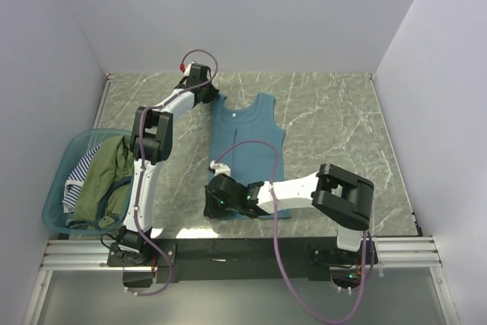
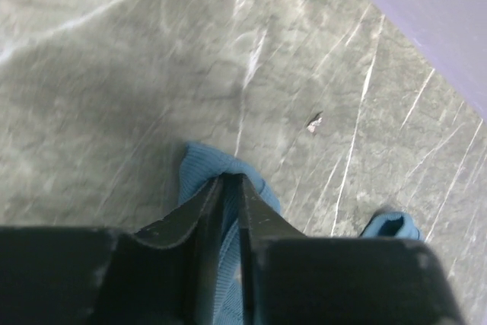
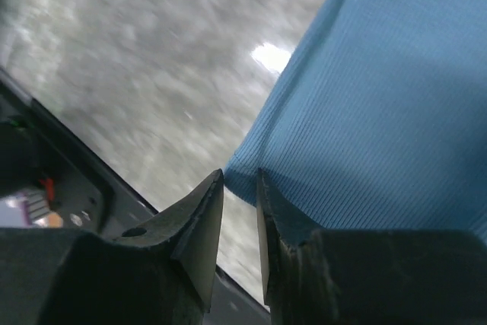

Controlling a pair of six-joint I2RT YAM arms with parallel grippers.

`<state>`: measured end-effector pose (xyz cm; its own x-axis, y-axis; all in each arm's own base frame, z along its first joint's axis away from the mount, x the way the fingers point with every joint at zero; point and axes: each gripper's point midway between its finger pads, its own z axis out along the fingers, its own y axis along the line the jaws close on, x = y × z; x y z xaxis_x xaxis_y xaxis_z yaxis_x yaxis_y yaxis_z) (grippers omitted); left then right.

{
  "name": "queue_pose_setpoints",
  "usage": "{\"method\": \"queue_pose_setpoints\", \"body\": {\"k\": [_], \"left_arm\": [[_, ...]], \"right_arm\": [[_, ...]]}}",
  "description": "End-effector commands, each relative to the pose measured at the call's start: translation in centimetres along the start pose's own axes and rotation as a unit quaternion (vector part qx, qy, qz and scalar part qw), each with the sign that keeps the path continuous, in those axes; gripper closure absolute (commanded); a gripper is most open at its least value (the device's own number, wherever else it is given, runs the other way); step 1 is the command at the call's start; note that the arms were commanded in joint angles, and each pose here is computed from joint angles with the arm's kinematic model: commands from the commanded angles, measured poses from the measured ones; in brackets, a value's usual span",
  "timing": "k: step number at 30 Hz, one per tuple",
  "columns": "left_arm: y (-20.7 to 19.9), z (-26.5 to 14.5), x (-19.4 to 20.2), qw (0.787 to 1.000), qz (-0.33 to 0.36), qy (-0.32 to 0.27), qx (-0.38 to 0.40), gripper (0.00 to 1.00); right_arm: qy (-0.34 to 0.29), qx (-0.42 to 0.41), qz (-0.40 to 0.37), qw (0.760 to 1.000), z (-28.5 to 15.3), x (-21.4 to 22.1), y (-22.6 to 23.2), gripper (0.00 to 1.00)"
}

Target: Fold and stack the tank tops

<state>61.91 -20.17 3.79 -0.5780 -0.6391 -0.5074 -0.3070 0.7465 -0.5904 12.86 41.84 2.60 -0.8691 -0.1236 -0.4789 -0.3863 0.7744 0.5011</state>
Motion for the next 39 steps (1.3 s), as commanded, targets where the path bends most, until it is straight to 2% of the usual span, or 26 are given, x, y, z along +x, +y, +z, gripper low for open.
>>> {"method": "queue_pose_setpoints", "body": {"k": [1, 3, 4, 7, 13, 16, 18, 19, 20, 22, 23, 24, 25, 26, 30, 32, 33, 34, 39], "left_arm": [[-2.1, -0.6, -2.9, 0.999, 0.033, -0.025, 0.032, 0.77], [-2.8, -1.4, -4.3, 0.997, 0.039, -0.037, 0.048, 0.71], [-3.2, -1.9, -5.0, 0.997, 0.042, -0.043, 0.055, 0.65], [-5.8, -5.2, -8.0, 0.991, 0.053, -0.071, 0.099, 0.55], [-11.3, -12.9, -12.3, 0.976, 0.066, -0.122, 0.169, 0.47], [-12.0, -15.3, -13.0, 0.974, 0.056, -0.136, 0.173, 0.46], [-11.1, -15.8, -12.0, 0.979, 0.038, -0.123, 0.16, 0.48], [-11.7, -17.2, -11.9, 0.978, 0.033, -0.124, 0.166, 0.48], [-10.8, -16.8, -9.7, 0.982, 0.031, -0.104, 0.157, 0.5], [-11.0, -18.6, -8.4, 0.983, 0.024, -0.101, 0.149, 0.53], [-10.5, -18.3, -4.9, 0.987, 0.03, -0.071, 0.139, 0.54], [-10.3, -18.7, -3.0, 0.989, 0.036, -0.055, 0.135, 0.56], [-10.3, -19.8, -2.6, 0.989, 0.037, -0.068, 0.126, 0.57], [-9.4, -19.7, 1.3, 0.992, 0.047, -0.038, 0.112, 0.58], [-8.6, -21.9, 10.1, 0.99, 0.071, 0.012, 0.122, 0.62], [-8.2, -23.2, 14.9, 0.986, 0.1, 0.039, 0.129, 0.63], [-7.9, -23.6, 16.4, 0.984, 0.109, 0.048, 0.129, 0.64], [-7.0, -23.8, 18.0, 0.983, 0.121, 0.059, 0.122, 0.65], [-6.0, -26.1, 24.5, 0.972, 0.162, 0.105, 0.131, 0.69]], "right_arm": [[0.006, -0.061, -0.004, 0.998, 0.8, -1.5, 3.0, 0.68], [-0.006, -0.073, -0.003, 0.997, 0.9, -2.7, 3.5, 0.65], [-0.012, -0.079, -0.004, 0.997, 0.7, -3.1, 3.8, 0.62], [-0.041, -0.096, -0.016, 0.994, -0.5, -4.9, 5.0, 0.51], [-0.113, -0.101, -0.02, 0.988, -6.1, -9.2, 6.0, 0.4], [-0.148, -0.084, -0.002, 0.985, -9.1, -11.3, 3.9, 0.37], [-0.162, -0.029, 0.013, 0.986, -10.2, -12.1, 0.6, 0.36], [-0.182, -0.001, 0.035, 0.983, -11.3, -13.7, -2.0, 0.36], [-0.181, 0.033, 0.047, 0.982, -11.8, -13.8, -4.4, 0.37], [-0.194, 0.068, 0.069, 0.976, -13.1, -15.0, -7.9, 0.37], [-0.205, 0.106, 0.092, 0.969, -13.9, -16.3, -11.5, 0.37], [-0.208, 0.12, 0.1, 0.965, -14.4, -16.7, -12.9, 0.38], [-0.211, 0.13, 0.106, 0.963, -14.8, -17.1, -14.1, 0.38], [-0.225, 0.154, 0.121, 0.954, -15.8, -18.4, -16.9, 0.38], [-0.234, 0.201, 0.14, 0.941, -17.0, -21.8, -21.8, 0.42], [-0.215, 0.207, 0.14, 0.944, -15.9, -22.3, -23.5, 0.45], [-0.226, 0.213, 0.147, 0.939, -16.4, -23.7, -24.4, 0.46], [-0.205, 0.226, 0.152, 0.94, -15.3, -23.4, -25.6, 0.45], [-0.176, 0.239, 0.151, 0.943, -13.1, -25.2, -28.0, 0.45]]}}
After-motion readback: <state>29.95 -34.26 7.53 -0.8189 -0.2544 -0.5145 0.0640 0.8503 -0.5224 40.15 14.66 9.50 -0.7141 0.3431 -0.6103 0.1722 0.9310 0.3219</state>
